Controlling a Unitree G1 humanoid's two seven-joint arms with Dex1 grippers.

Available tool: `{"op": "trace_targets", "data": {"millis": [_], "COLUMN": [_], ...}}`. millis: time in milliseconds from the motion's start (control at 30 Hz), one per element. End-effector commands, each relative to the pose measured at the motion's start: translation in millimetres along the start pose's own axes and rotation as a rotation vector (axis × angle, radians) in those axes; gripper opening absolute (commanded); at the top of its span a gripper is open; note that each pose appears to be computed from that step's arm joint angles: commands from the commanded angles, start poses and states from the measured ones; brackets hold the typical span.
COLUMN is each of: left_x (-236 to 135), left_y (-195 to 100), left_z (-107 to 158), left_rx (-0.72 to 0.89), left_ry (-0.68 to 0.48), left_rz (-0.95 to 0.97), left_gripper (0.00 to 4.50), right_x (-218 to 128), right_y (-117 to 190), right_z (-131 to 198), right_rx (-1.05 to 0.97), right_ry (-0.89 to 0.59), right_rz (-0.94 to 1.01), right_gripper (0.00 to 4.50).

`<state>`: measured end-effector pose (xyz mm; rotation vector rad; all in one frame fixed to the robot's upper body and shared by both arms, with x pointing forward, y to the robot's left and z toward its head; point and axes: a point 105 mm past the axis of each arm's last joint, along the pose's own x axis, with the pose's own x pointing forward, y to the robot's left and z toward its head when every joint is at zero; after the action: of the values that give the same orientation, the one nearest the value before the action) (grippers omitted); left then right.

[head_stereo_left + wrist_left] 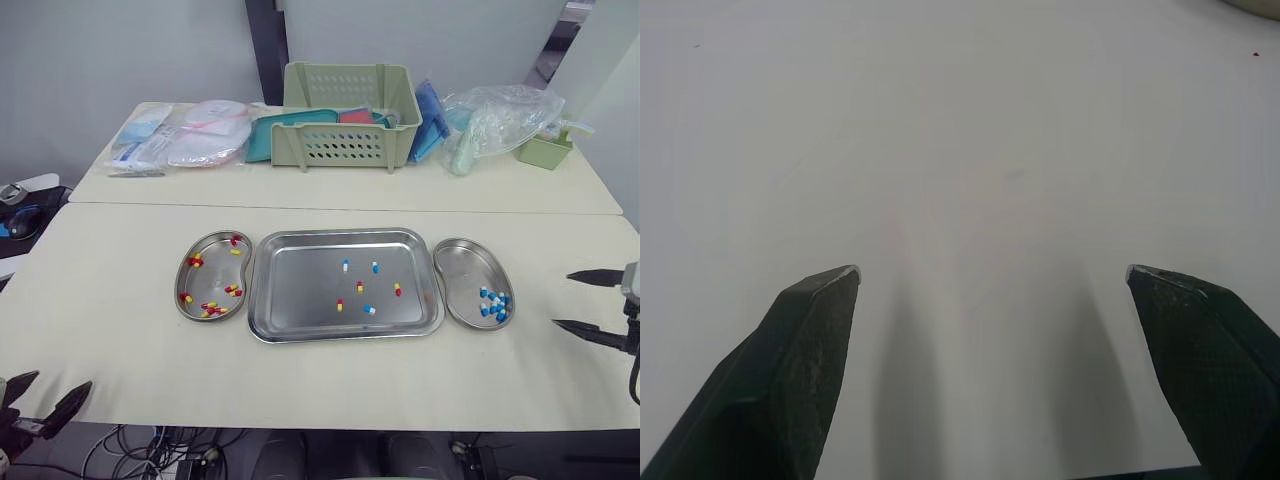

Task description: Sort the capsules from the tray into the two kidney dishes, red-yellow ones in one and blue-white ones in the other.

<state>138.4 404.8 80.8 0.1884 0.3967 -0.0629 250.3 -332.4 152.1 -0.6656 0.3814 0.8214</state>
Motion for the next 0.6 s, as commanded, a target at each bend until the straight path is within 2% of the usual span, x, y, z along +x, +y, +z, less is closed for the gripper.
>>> {"op": "trace_targets", "data": {"millis": [33,600], "left_x": [-1.9,4.7], "left_y": [-1.6,-19.8], "left_z": [6.8,12.7], "left_rx": [0.027,0.035], "left_ry": [-0.022,-0.021], "left_rz": [-0.003,-0.104], "left_gripper": [4.43,4.43], "right_x": [-5.3,-6.7], "right_y": [-6.4,1.1], "right_z": [4.6,8.0], "right_rx": [-0.038,-0.057], "right_ry": [0.009,-0.004], "right_rz": [-0.001,0.010], "right_gripper": [4.50,4.50]}}
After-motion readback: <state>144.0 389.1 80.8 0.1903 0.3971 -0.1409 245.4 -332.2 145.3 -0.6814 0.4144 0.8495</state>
